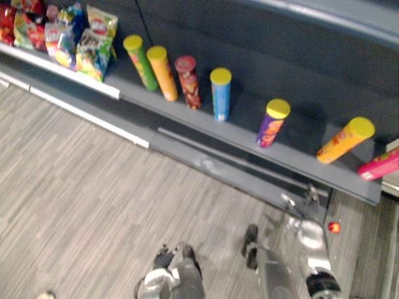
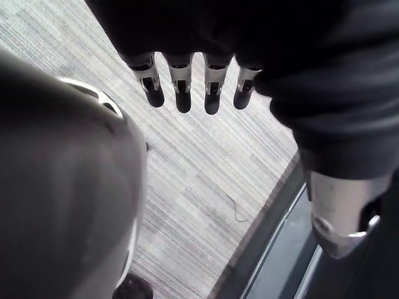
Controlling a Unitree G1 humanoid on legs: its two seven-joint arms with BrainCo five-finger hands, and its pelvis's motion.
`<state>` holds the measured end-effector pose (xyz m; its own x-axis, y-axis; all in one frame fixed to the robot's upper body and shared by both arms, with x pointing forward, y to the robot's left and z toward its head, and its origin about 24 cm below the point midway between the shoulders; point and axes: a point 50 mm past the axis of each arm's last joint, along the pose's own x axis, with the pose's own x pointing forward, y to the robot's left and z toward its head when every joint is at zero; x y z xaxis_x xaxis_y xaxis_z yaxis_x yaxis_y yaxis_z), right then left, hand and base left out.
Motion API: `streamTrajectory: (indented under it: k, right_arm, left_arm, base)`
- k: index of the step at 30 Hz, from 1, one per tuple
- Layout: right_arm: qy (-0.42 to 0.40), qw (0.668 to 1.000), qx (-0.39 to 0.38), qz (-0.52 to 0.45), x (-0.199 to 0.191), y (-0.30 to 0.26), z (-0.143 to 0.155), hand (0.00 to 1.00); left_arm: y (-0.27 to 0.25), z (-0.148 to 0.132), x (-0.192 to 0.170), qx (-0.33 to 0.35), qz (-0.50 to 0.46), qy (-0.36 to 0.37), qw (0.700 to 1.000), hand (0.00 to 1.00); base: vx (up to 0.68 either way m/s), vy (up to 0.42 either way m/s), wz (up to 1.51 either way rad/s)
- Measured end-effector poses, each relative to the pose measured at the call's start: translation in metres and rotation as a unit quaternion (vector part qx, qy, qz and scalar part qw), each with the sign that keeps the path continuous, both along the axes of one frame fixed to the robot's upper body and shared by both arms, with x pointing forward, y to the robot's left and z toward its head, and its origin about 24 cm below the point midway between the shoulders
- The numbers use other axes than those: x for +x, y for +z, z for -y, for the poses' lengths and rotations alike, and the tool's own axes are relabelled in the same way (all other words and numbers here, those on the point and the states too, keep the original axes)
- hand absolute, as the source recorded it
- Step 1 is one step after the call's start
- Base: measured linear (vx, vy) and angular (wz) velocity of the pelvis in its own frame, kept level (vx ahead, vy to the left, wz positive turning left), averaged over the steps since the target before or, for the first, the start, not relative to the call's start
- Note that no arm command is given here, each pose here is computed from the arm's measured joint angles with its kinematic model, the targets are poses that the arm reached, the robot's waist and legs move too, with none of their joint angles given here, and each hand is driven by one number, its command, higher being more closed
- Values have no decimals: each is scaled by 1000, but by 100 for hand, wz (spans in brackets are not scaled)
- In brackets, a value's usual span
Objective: Put the gum and the chips on the shelf.
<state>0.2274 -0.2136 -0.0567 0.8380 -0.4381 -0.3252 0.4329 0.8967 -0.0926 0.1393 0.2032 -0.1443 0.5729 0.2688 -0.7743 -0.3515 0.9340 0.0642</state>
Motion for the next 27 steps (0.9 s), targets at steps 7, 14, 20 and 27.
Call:
streamTrajectory:
  k: [7, 14, 20, 27]
  right_arm:
    - [59, 981, 37, -182, -92, -67, -2, 0]
    - [-38, 944, 128, -302, -165, -103, 0, 0]
    - [-104, 914, 176, -350, -202, -112, 1, 0]
    - [-186, 888, 238, -347, -218, -115, 1, 0]
  left_arm:
    - [-13, -2, -35, -12, -55, 13, 998, 0]
    - [-17, -15, -54, -25, -74, 96, 992, 0]
    - [-22, -9, -77, -51, -92, 144, 984, 0]
    - [-24, 0, -79, -61, -102, 115, 986, 0]
  base:
    - [152, 98, -22]
    - [125, 82, 0]
    - [28, 22, -9]
    - [-19, -17, -1]
